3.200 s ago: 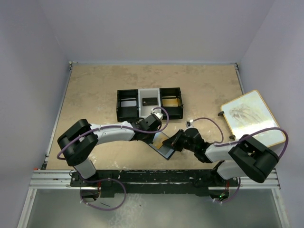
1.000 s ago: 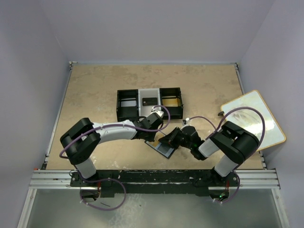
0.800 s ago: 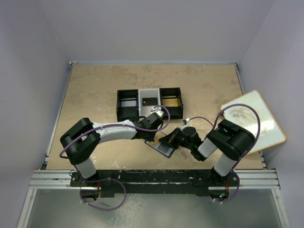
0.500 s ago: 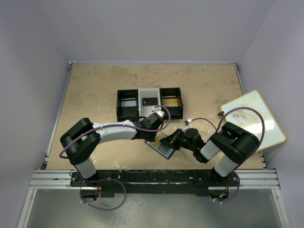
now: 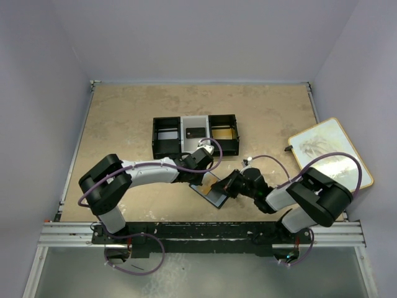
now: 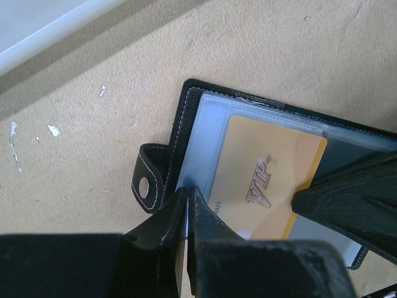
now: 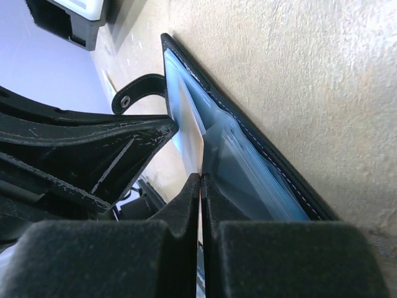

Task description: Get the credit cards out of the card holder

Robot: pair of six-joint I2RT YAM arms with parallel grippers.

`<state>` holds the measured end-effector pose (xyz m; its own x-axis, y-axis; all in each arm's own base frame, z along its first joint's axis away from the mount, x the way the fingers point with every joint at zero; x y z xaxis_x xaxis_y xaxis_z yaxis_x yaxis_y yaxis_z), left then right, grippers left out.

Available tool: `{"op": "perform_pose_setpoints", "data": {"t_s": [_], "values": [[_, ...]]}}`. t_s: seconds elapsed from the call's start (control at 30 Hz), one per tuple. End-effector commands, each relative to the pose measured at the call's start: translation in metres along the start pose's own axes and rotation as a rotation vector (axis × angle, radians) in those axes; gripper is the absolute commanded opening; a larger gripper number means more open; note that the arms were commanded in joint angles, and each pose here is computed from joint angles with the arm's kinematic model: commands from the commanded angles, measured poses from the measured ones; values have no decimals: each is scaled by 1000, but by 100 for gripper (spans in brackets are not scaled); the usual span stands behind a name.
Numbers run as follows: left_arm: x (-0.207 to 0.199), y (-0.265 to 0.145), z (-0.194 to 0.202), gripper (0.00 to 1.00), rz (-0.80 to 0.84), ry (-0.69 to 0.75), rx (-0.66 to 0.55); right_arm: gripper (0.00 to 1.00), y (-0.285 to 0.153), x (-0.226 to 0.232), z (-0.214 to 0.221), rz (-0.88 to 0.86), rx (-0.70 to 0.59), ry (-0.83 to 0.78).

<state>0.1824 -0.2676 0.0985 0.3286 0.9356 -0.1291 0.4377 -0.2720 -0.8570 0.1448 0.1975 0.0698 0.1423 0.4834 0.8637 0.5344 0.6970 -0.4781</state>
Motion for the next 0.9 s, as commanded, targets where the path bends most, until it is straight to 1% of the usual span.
{"op": "perform_pose_setpoints", "data": {"t_s": [0.0, 0.17, 0.5, 0.6, 0.67, 0.77, 0.87], "values": [[5, 3, 8, 1, -32, -8, 18, 0, -3, -7, 1, 53, -3, -6], [4, -1, 6, 1, -27, -9, 10, 1, -4, -9, -3, 130, -32, -34], [3, -4, 3, 1, -14, -13, -2, 3, -16, -6, -4, 95, -70, -21], [-1, -12, -3, 6, 9, -26, -28, 4, -15, -4, -4, 88, -61, -41], [-6, -20, -11, 11, 44, -40, -58, 4, -13, -3, -4, 90, -55, -44], [-16, -37, -25, 16, 137, -68, -114, 4, -10, -5, -3, 89, -46, -42], [-26, -44, -30, 20, 234, -76, -127, 4, -7, -8, -2, 88, -33, -37]]}}
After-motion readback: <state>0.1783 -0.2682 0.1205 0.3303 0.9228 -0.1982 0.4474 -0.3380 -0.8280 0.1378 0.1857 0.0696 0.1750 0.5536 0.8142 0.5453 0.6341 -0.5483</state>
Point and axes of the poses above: each gripper's point midway between its finger pads, its own y axis out along the fingers, its own x axis along the line the jaws close on, z = x × y, the point moved 9 cm from there along -y, back along the fingers, and after that the axes turned 5 degrees about -y, right-handed, at the moved point
